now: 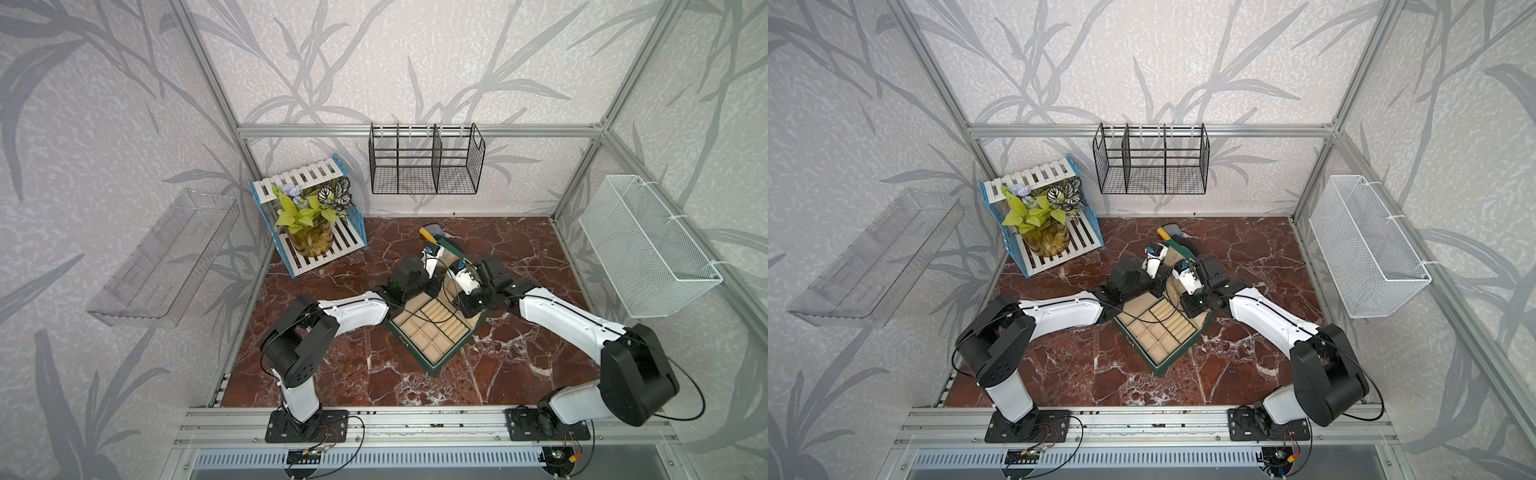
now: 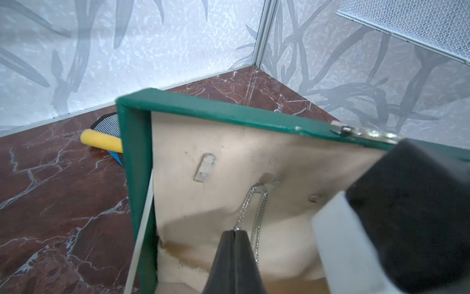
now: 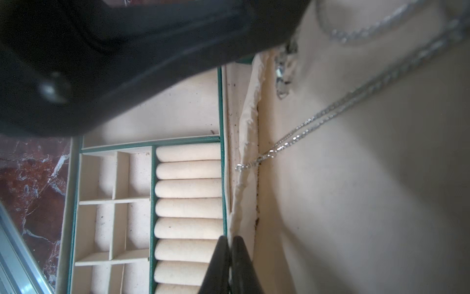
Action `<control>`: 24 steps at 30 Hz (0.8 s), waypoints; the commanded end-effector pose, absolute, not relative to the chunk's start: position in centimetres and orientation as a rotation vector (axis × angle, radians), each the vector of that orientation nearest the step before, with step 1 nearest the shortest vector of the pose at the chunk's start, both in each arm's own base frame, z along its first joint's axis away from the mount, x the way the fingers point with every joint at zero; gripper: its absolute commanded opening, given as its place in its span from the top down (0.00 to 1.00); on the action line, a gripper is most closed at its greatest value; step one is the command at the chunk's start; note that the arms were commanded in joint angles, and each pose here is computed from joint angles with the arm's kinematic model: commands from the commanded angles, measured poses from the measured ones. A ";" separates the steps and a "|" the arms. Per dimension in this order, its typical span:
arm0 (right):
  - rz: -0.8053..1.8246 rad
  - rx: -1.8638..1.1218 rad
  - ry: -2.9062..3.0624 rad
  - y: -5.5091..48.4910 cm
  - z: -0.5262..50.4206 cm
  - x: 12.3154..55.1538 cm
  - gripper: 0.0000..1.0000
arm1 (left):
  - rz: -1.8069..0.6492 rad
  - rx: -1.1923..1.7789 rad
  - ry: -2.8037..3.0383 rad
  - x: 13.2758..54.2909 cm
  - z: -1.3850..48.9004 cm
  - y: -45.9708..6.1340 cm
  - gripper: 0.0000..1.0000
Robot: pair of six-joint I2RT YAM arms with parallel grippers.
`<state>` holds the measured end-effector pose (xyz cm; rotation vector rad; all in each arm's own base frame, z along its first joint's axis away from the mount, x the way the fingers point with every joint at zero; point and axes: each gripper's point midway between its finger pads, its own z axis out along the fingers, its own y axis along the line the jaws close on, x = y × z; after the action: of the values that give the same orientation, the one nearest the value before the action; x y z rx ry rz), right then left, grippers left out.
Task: Put jewelry chain into jewelry box
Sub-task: Adjust the necklace in the storage slot.
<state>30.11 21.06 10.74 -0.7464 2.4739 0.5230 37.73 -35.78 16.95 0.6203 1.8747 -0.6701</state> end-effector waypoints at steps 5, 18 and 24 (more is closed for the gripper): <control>0.510 -0.701 2.421 20.8 12.1 30.9 0.92 | -0.664 0.611 1.922 37.0 17.6 -34.5 1.00; 0.504 -0.688 2.416 20.8 12.3 31.1 0.92 | -0.680 0.629 2.009 36.1 16.1 -34.1 1.00; 0.502 -0.686 2.416 20.7 12.3 31.1 0.92 | -0.671 0.639 2.042 36.0 15.3 -34.0 1.00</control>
<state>30.27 20.98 10.75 -0.7287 2.4750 0.5167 36.18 -34.24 14.87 0.6396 2.0305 -0.6625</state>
